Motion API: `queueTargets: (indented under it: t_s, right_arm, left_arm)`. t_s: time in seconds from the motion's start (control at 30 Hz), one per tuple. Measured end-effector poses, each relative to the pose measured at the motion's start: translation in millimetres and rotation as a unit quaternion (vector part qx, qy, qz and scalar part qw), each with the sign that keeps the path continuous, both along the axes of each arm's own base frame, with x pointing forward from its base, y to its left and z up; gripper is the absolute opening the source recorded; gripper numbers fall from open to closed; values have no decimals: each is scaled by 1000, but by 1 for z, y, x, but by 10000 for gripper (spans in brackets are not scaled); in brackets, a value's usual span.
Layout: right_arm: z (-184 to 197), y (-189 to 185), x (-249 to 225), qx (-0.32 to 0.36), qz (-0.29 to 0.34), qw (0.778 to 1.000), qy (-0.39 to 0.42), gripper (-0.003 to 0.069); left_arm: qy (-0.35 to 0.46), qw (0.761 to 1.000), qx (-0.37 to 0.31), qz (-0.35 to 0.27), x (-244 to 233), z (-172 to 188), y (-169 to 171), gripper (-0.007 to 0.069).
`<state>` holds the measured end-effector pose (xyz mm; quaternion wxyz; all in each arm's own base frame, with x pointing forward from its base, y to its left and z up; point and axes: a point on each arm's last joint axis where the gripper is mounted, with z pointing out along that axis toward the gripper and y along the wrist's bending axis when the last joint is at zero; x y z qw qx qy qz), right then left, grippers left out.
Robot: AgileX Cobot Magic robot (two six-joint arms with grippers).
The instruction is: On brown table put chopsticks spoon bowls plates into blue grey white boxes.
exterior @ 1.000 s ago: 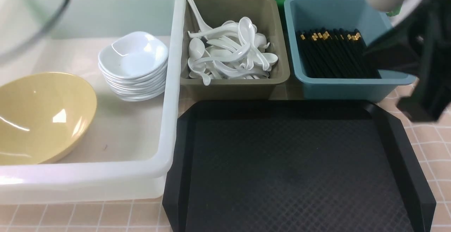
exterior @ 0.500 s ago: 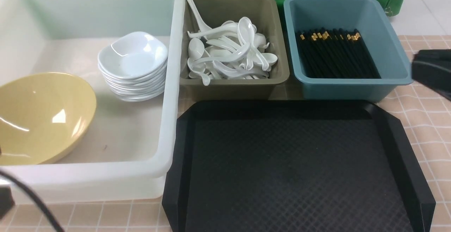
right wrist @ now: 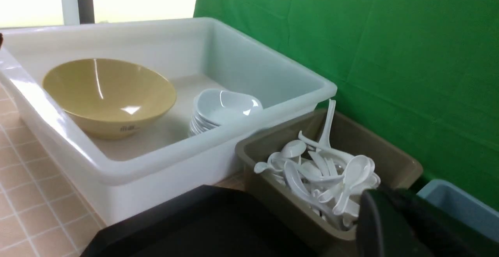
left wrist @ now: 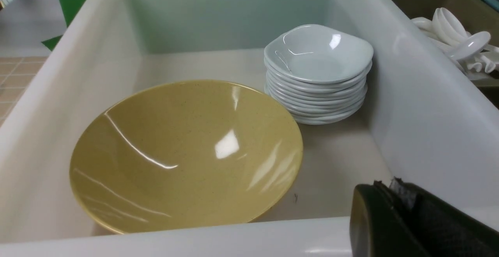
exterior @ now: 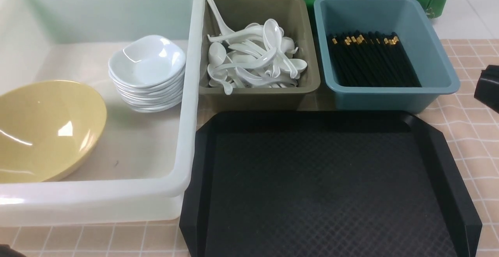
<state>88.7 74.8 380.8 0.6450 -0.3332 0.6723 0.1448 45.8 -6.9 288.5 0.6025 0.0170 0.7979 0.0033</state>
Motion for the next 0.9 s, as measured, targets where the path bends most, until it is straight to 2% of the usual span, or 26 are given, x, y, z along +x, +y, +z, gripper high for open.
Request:
queueTargets:
  t_s: [0.4,0.63,0.7,0.83,0.9]
  right_arm:
    - [0,0,0,-1,0,1000,1,48]
    - [-28,-8,-7,13,-6,1000,15,48]
    - [-51,-19,-9,59,-48,996,45,44]
    - [-84,-36,-10,95,-122,986,66,36]
    - [-111,-50,-13,114,-194,971,76,36]
  left_arm:
    - [0,1000,0,0,0,0,0,1]
    - [0,1000,0,0,0,0,0,1]
    - [0,1000,0,0,0,0,0,1]
    - [0,1000,0,0,0,0,0,1]
    - [0,1000,0,0,0,0,0,1]
